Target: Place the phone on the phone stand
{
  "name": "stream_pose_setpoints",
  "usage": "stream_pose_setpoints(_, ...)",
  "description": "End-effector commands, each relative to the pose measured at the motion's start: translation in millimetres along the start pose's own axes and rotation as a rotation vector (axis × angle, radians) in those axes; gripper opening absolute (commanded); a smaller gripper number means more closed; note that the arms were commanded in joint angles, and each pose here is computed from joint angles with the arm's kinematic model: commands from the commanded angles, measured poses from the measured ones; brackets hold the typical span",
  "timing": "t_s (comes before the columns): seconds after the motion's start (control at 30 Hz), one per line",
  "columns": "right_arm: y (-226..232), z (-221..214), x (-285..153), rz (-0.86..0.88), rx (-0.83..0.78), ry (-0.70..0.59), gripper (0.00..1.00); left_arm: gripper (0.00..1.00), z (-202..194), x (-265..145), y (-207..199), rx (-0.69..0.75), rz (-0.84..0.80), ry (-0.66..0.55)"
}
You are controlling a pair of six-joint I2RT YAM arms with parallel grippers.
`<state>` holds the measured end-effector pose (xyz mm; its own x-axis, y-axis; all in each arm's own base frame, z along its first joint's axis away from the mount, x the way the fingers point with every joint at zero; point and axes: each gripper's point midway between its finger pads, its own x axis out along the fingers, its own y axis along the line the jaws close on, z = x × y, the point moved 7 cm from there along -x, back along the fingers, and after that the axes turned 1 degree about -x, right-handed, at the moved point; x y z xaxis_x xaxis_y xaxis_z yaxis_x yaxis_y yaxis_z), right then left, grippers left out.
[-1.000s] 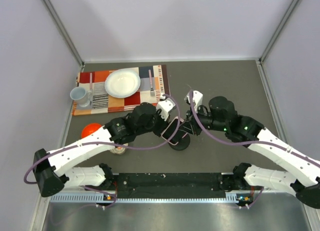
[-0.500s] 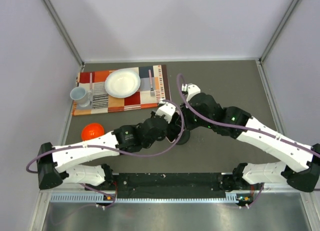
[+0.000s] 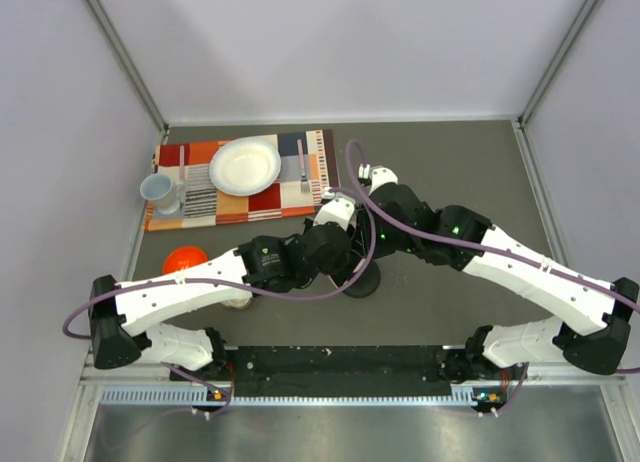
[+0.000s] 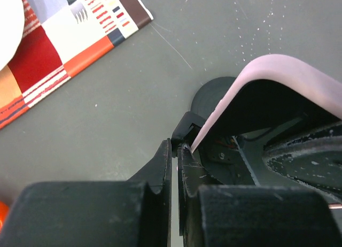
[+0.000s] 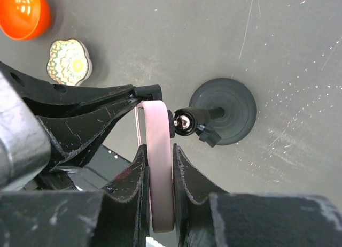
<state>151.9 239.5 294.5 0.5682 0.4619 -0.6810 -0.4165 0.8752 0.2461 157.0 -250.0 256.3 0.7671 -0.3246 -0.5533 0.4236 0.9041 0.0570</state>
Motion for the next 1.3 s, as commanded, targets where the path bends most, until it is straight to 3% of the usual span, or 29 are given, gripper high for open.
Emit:
stream_pose_setpoints(0.0, -93, -51, -4, -0.541, -0.255, 0.262, 0.0, 0.0, 48, -36, 25, -0.151, 0.092, -0.133)
stream_pose_setpoints(0.17, -93, -62, 1, -0.509, -0.259, 0.304, 0.0, 0.0, 49, -46, 24, -0.162, 0.033, -0.121)
stream_pose_setpoints(0.27, -94, -70, -1, -0.475, -0.253, 0.325, 0.0, 0.16, 52, -55, 27, -0.175, -0.004, -0.134)
stream_pose_setpoints(0.3, -93, -71, -1, -0.459, -0.252, 0.329, 0.0, 0.27, 53, -60, 30, -0.183, -0.011, -0.144)
stream_pose_setpoints(0.43, -85, -79, 1, -0.343, -0.241, 0.348, 0.0, 0.45, 53, -67, 34, -0.174, -0.037, -0.15)
stream_pose_setpoints(0.6, -80, -86, 1, -0.253, -0.228, 0.345, 0.0, 0.54, 52, -87, 46, -0.194, -0.087, -0.197)
stream_pose_setpoints(0.77, -73, -80, -8, -0.165, -0.177, 0.286, 0.0, 0.96, 47, -85, 40, -0.152, -0.271, -0.254)
stream_pose_setpoints(0.87, -71, -83, -9, -0.144, -0.137, 0.294, 0.0, 0.98, 49, -81, 35, -0.164, -0.396, -0.262)
stream_pose_setpoints(0.97, -68, -84, -9, -0.121, -0.11, 0.295, 0.0, 0.98, 48, -60, 27, -0.144, -0.592, -0.178)
stream_pose_setpoints(1.13, -66, -77, -20, -0.021, -0.074, 0.231, 0.18, 0.98, 40, -35, 24, -0.144, -0.817, -0.133)
stream_pose_setpoints(1.27, -77, -66, -31, 0.022, -0.024, 0.16, 0.49, 0.98, 41, -18, 15, -0.139, -0.867, -0.113)
